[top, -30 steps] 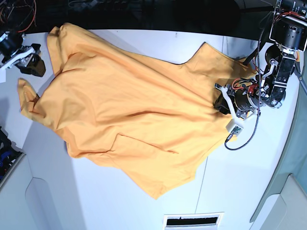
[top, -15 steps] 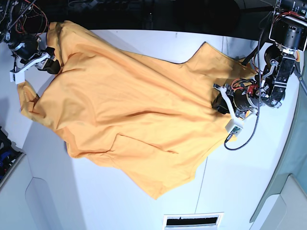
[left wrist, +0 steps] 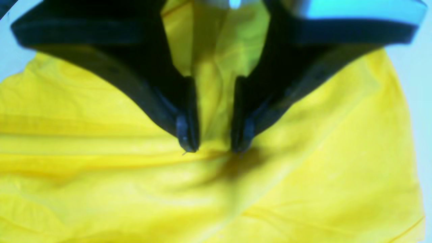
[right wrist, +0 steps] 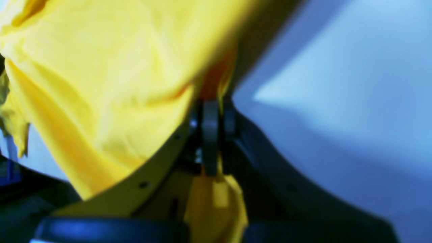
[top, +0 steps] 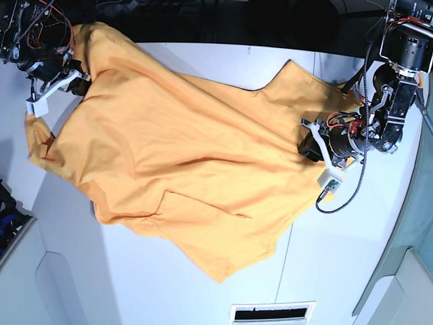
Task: Layout the t-shirt on the table in an organized manner, then fold the t-shirt properly
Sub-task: 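Pull the grasped hem with the right gripper away from the left gripper, then drag the shirt edge with the right gripper along the table edge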
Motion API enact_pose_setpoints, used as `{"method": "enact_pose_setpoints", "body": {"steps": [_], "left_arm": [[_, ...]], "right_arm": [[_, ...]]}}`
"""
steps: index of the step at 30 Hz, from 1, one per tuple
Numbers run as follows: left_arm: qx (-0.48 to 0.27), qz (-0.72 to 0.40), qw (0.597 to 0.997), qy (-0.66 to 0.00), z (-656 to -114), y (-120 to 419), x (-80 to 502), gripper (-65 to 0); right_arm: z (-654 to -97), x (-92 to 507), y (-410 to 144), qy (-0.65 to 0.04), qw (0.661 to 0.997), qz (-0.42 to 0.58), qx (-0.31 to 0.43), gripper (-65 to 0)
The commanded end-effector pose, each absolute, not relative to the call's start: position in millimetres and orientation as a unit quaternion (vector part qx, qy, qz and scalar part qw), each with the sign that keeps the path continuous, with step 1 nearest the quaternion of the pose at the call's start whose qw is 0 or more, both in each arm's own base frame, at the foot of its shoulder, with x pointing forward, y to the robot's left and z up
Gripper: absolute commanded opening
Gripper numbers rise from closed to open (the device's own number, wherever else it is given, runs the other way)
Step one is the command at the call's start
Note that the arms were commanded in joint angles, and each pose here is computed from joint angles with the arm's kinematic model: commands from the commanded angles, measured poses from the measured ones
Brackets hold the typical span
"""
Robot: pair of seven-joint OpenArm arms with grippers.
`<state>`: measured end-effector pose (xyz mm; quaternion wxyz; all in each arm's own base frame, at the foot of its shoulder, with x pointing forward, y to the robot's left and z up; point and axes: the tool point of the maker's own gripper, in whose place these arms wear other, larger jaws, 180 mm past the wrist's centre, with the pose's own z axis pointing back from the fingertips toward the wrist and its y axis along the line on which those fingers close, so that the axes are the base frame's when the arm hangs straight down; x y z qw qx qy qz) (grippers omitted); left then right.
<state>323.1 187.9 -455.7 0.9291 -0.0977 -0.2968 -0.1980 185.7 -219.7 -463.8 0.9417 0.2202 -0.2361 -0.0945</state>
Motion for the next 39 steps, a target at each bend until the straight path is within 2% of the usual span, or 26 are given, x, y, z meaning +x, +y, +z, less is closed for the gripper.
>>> {"method": "enact_pose_setpoints", "body": {"steps": [1, 10, 16, 19, 20, 31, 34, 39], "left_arm": [[-0.093, -0.204, 0.926, -0.305, -447, 191, 331, -47.0], [-0.090, -0.206, 0.926, -0.305, -447, 191, 331, -47.0], [-0.090, -0.206, 0.926, -0.304, -447, 192, 331, -47.0], [-0.090, -0.206, 0.926, -0.305, -447, 192, 331, -47.0], [-0.090, -0.206, 0.926, -0.304, -447, 192, 331, -47.0], [-0.089, -0.206, 0.928, -0.298, -449, 192, 329, -47.0], [-0.089, -0.206, 0.928, -0.298, -449, 192, 329, -47.0], [-0.089, -0.206, 0.928, -0.298, -449, 192, 329, -47.0]], "right_arm": [[-454, 182, -231, -0.251, 0.939, -0.098, 0.215, -65.0], [-423, 128, -265, -0.269, 0.938, -0.129, 0.177, -65.0], [-420, 124, -269, -0.274, 0.936, -0.136, 0.175, -65.0], [-414, 140, -273, -0.301, 0.928, -0.136, 0.172, -44.2], [-411, 147, -275, -0.312, 0.925, -0.136, 0.167, -40.1], [-381, 221, -338, -0.393, 0.908, -0.139, 0.053, -39.5], [-383, 234, -364, -0.393, 0.907, -0.149, 0.033, -39.5], [-403, 252, -389, -0.362, 0.920, -0.143, 0.046, -39.6]]}}
